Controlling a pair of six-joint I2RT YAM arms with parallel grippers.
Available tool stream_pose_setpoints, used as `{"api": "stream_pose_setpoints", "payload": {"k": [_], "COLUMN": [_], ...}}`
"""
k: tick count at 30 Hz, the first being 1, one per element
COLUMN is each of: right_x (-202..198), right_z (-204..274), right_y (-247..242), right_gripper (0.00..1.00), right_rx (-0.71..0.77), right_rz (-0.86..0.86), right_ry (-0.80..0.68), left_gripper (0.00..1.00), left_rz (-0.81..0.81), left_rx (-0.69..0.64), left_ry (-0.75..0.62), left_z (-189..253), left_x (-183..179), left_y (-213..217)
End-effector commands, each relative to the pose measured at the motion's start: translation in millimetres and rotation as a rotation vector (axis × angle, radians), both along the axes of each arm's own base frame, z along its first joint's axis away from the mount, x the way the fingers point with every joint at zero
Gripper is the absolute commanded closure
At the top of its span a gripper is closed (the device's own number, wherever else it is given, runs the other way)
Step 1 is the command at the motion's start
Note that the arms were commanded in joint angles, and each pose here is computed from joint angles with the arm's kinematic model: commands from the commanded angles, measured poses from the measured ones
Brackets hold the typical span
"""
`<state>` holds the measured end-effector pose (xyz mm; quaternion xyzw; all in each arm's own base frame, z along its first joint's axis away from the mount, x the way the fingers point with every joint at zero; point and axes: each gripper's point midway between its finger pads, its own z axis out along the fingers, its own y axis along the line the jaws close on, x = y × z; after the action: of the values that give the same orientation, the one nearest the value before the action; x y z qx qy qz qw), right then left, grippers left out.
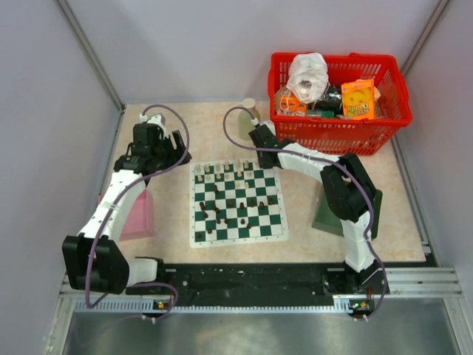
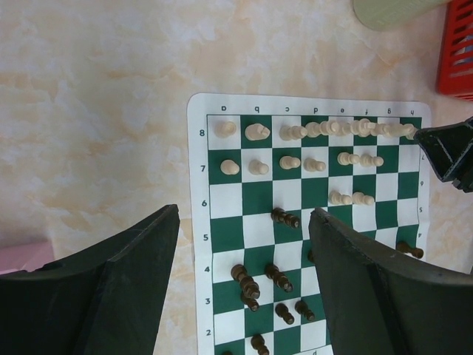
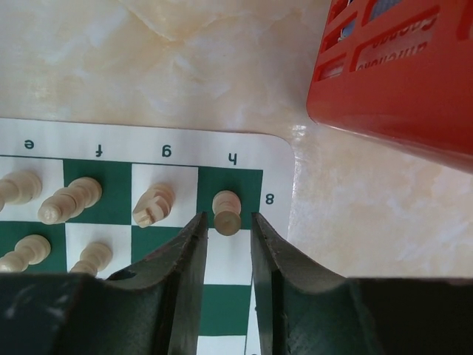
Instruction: Set up the chess pieces on the board
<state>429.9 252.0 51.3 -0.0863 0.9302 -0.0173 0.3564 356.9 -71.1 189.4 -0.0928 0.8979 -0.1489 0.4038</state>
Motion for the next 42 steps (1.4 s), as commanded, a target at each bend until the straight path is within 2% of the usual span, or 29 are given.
{"api": "stream_pose_setpoints", "payload": {"k": [1,10,19,27,42], "right_x": [24,12,-48,-63,-76], "right_z": [25,69,92,66,27], "right_y": [-3,1,37,87,100], "right_gripper": [0.68,0.57,0.53,0.54,0.62], "right_rx": [0.046,0.113,0.256,0.322,0.263], "right_rz": [-0.039,0.008,0.112,0.209,0.237], "right_ry": [-0.064,-0.099,-0.034,0.073,0.175], "left_gripper": [0.24,0.24,0.24,0.24,0.24], "left_rz": [-0.010,-0.013,-0.003,-0.002,0.013], "left_rx": [-0.017,-0.026,-0.026,-0.028,-0.009], "left_ry": [-0.036,-0.045,-0.065,-0.070,-0.065], "left_z": [6,10,15,18,13], "left_x": [9,8,7,6,3], "left_y": [-3,-4,-3,-3,2]}}
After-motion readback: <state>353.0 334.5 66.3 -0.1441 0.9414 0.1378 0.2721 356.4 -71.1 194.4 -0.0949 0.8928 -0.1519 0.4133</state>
